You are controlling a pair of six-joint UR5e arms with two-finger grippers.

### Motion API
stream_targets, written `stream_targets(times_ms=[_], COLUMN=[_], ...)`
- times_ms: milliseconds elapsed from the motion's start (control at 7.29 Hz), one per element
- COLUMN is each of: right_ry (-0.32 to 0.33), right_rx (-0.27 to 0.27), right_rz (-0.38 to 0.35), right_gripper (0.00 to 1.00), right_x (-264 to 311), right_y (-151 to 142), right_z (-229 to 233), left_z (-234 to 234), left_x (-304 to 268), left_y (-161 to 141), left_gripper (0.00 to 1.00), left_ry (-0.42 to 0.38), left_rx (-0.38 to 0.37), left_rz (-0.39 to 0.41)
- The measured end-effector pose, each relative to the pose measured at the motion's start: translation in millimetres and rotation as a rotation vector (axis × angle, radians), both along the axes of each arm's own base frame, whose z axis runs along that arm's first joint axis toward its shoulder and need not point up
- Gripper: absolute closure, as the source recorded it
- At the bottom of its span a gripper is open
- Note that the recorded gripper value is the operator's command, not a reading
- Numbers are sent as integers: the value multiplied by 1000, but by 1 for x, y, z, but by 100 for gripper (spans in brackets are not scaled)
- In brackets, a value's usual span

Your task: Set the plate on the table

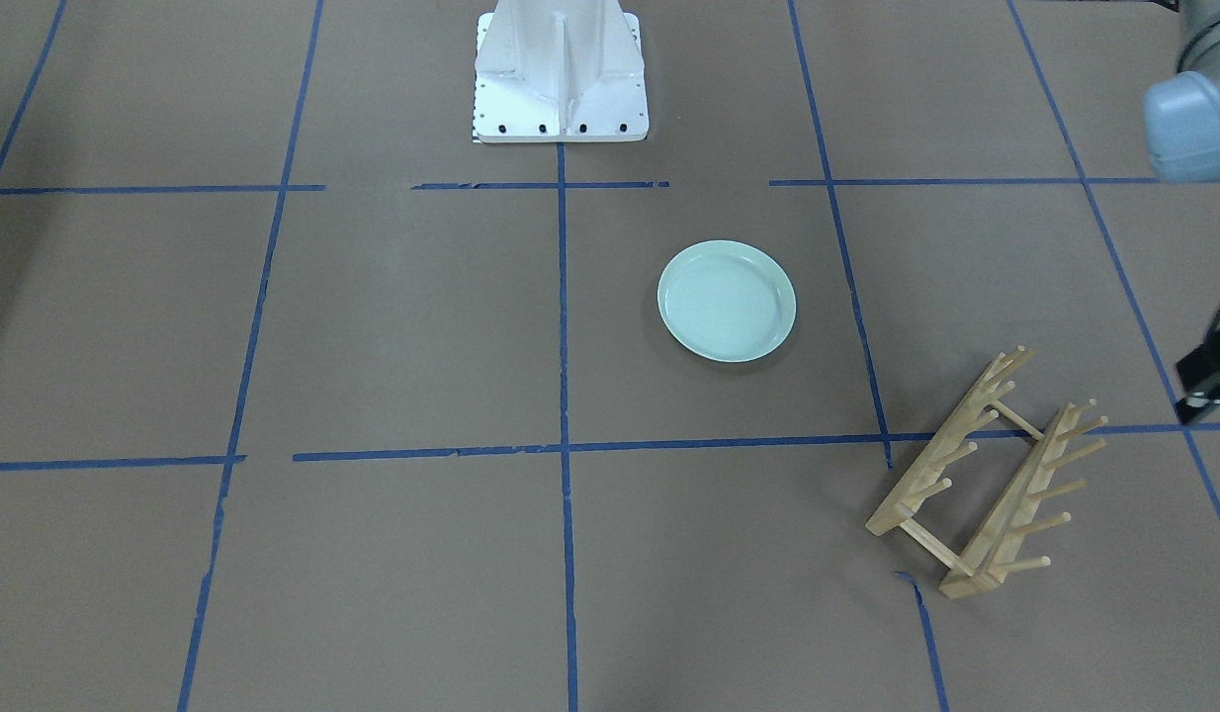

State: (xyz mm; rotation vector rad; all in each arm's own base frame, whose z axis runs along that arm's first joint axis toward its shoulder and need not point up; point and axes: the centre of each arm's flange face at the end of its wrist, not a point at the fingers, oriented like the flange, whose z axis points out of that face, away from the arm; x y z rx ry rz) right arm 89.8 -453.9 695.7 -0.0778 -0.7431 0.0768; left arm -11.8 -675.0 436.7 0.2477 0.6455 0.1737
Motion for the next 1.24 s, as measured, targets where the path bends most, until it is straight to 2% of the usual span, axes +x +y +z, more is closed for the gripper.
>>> stream_targets(times_ms=[137, 275, 549, 824, 1235], right_ry=[0, 0, 0, 0, 0], right_rx=[0, 0, 0, 0, 0], right_rz=[0, 0, 0, 0, 0], right_gripper=[0, 0, 0, 0, 0], right_x=[0, 0, 0, 0, 0], right_y=[0, 0, 0, 0, 0], right_z=[0, 0, 0, 0, 0], left_z=[34, 49, 52, 68, 122], left_x=[-33, -44, -45, -44, -46], left_y=[9, 17, 24, 39, 106], left_gripper=[0, 0, 0, 0, 0], left_ry=[6, 46, 120, 141, 137], left_rx=[-36, -72, -107, -115, -83], left_rz=[-16, -37, -60, -55, -55])
